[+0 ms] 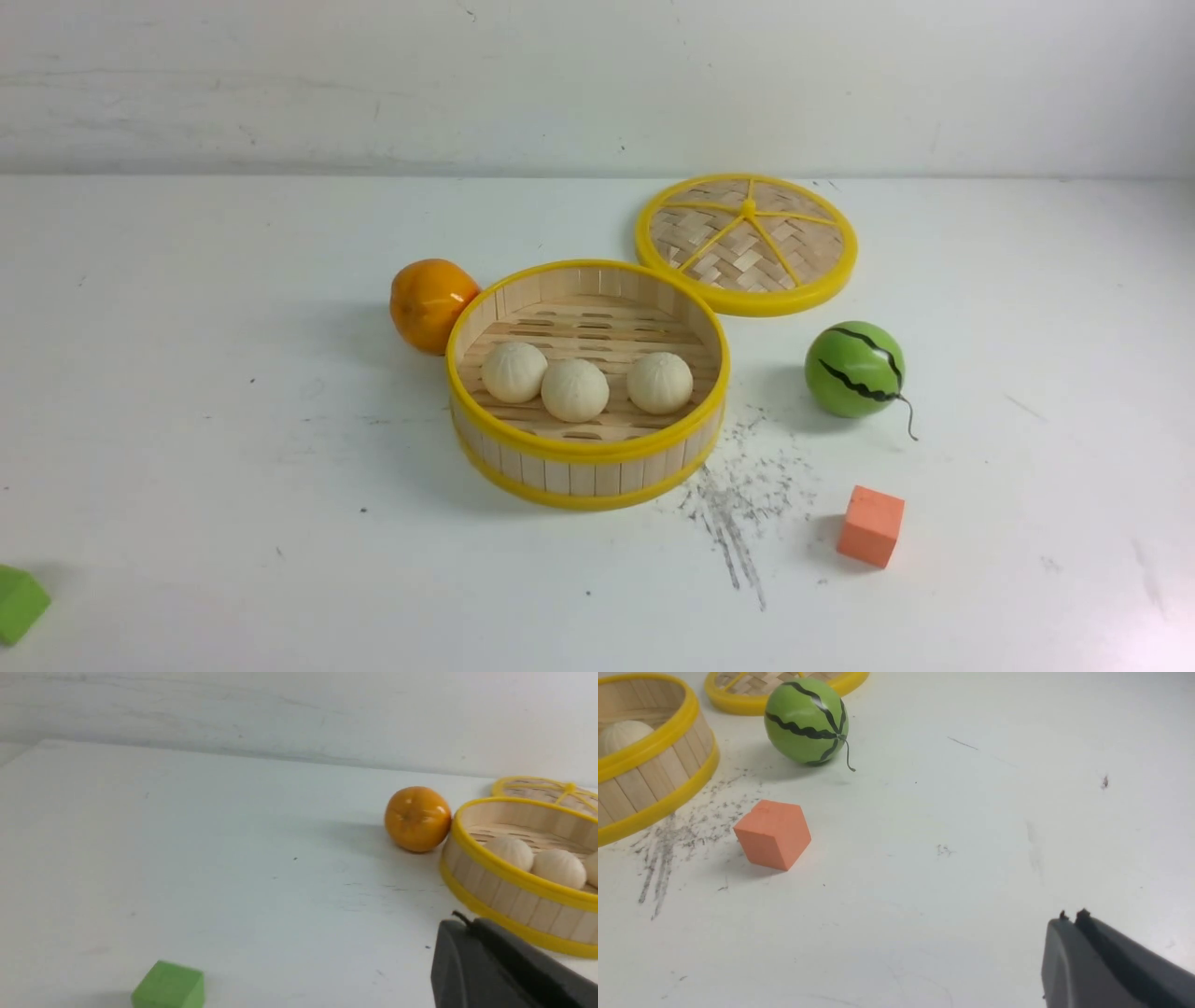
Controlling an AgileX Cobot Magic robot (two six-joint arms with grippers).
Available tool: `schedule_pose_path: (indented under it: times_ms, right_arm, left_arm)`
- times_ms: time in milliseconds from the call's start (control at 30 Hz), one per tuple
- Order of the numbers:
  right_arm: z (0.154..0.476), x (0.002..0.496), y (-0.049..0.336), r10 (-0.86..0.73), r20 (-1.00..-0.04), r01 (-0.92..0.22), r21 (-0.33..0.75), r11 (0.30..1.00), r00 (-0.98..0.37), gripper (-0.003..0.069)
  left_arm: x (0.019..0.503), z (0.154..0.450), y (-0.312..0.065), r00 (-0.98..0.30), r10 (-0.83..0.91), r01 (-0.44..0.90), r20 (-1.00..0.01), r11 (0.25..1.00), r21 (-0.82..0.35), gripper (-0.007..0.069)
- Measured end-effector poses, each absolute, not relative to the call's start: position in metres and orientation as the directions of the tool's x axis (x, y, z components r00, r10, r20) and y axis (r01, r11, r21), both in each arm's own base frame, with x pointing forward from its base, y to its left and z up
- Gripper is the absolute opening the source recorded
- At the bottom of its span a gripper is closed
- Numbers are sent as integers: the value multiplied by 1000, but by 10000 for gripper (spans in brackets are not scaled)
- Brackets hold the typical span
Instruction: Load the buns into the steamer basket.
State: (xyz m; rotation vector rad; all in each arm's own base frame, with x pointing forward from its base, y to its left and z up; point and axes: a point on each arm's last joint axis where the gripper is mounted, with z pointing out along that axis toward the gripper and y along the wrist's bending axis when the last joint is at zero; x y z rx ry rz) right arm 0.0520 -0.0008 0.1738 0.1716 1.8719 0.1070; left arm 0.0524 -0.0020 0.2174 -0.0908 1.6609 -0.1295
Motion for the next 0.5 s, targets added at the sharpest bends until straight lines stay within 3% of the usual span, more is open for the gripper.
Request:
schedule_pose_path:
  times_ms: [233,500]
  right_arm:
    - [174,52,-1,173,-939,64,162,985,-297,20]
    - [174,52,-1,173,-939,64,162,985,-297,29]
  left_arm:
    - [54,178,1,-232,-183,-73,-955,983,-170,-14]
    - [53,173,3,-258,-162,-87,-952,986,-144,-14]
